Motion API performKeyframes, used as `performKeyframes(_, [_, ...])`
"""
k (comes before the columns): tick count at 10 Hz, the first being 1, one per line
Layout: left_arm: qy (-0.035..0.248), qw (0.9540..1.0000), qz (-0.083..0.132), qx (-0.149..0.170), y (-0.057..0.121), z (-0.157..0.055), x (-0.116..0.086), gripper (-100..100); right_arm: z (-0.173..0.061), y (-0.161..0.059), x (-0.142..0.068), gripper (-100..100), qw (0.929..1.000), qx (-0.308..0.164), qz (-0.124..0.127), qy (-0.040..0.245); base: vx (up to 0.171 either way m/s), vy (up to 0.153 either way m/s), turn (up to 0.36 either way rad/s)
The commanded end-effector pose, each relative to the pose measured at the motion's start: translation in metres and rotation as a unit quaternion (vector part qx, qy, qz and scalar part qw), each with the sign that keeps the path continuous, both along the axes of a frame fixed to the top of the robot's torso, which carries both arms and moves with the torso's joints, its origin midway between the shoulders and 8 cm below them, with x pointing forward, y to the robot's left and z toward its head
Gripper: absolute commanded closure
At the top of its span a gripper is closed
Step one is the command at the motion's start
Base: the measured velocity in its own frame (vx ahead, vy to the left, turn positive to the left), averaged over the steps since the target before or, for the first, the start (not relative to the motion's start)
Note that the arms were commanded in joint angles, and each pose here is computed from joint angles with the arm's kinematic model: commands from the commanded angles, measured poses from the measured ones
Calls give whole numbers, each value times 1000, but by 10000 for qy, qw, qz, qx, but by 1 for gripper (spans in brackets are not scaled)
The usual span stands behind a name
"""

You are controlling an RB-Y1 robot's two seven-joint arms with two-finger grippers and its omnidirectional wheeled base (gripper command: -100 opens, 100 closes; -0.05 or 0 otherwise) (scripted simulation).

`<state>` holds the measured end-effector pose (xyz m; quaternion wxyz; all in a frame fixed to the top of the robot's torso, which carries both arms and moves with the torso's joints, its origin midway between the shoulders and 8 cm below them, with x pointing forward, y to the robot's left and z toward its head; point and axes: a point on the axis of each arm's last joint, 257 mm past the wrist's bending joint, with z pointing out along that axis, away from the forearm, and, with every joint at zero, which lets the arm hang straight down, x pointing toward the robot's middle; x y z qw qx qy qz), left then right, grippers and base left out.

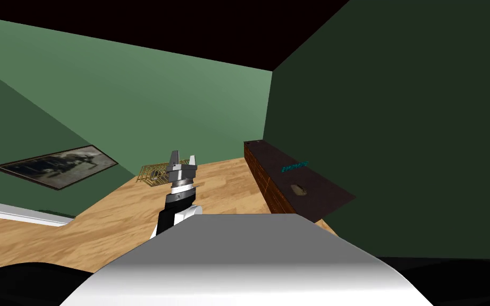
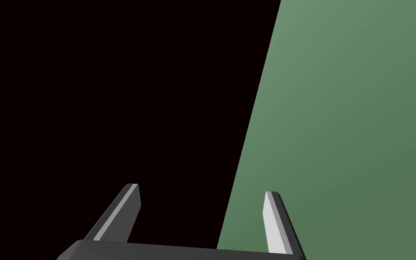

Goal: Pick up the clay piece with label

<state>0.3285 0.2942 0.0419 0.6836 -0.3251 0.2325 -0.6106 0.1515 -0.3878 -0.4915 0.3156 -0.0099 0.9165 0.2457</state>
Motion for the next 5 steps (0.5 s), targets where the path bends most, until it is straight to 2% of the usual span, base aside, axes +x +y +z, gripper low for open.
performKeyframes(1, [0, 10000, 0, 0, 0, 0, 0, 0, -6, -8, -4, -100, 10000, -67, -23, 70, 46, -24, 5])
performKeyframes(2, [0, 10000, 0, 0, 0, 0, 0, 0, -8, -20, -6, -100, 9994, -267, 163, 140, 103, -28, 254])
performKeyframes(3, [0, 10000, -1, 0, 0, 0, 0, 0, -13, -31, -15, -100, 9990, -351, 81, 251, 110, -48, 144])
performKeyframes(4, [0, 10000, 0, 0, 0, 0, 0, 0, -17, -49, -21, -100, 9973, -593, 207, 376, 116, -52, 233])
performKeyframes(5, [0, 10000, 0, 0, 0, 0, 0, 0, -18, -54, -24, -100, 9970, -627, 173, 422, 99, -51, 112])
